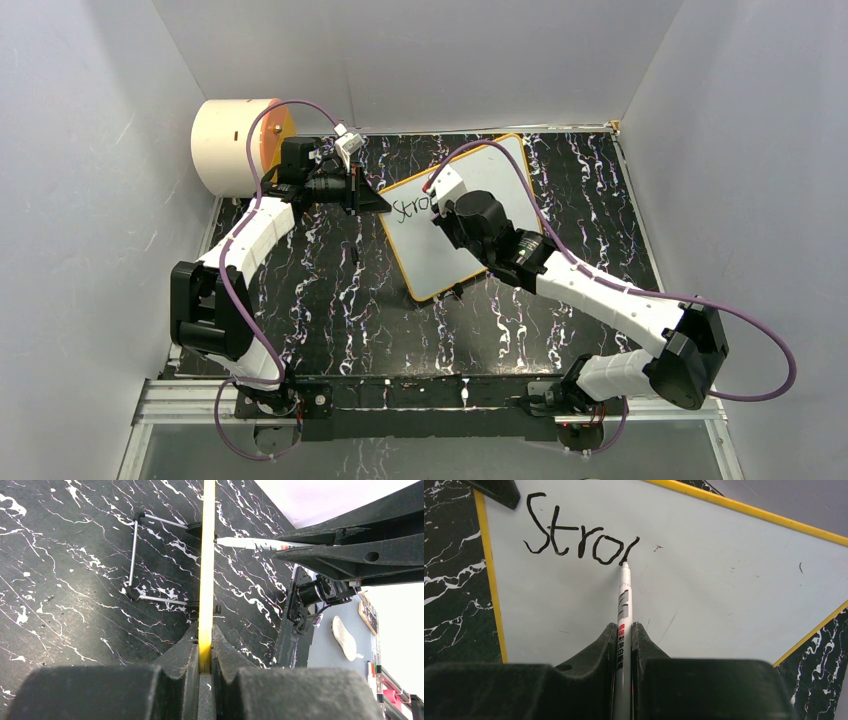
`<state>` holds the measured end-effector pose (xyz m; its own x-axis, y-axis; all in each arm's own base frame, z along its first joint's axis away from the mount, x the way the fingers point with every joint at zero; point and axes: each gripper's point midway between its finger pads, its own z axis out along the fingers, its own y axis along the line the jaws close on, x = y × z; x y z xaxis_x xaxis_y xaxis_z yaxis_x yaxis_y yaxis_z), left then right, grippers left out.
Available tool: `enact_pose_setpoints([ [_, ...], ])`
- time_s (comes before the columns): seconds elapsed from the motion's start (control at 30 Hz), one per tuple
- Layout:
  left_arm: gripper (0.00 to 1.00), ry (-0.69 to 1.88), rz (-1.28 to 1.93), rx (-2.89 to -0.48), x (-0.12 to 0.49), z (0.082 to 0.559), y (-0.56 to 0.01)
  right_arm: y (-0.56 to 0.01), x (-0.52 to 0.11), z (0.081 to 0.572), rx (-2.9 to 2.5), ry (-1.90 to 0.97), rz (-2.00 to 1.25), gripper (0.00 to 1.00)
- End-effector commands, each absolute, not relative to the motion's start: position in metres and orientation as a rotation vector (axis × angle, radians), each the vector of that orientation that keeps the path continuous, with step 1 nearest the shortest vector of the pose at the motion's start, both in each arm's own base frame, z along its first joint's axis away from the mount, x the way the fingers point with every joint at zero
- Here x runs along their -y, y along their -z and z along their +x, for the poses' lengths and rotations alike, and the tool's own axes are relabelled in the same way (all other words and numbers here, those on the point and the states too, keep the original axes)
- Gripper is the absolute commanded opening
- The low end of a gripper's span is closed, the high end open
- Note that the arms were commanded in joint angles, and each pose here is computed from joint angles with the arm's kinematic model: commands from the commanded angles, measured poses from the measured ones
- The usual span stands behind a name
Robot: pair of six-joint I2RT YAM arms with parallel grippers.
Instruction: Write a sentence on the whiteboard
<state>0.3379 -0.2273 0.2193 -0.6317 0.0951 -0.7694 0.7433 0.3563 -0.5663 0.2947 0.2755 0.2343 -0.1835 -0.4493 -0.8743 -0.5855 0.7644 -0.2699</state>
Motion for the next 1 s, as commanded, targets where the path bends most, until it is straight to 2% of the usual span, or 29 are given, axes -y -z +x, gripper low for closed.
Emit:
enact_pose_setpoints([
  [0.0,0.00,1.313,0.753,-1.976,0.227,0.327,-0.219,-0.261,-0.275,0.307,-1.744,-0.175,-0.710,0.00],
  [0.97,0.00,1.313,0.752,-1.976,0.227,0.326,-0.220,-0.271,-0.267,0.319,-1.731,-0.154,-0.668,0.00],
])
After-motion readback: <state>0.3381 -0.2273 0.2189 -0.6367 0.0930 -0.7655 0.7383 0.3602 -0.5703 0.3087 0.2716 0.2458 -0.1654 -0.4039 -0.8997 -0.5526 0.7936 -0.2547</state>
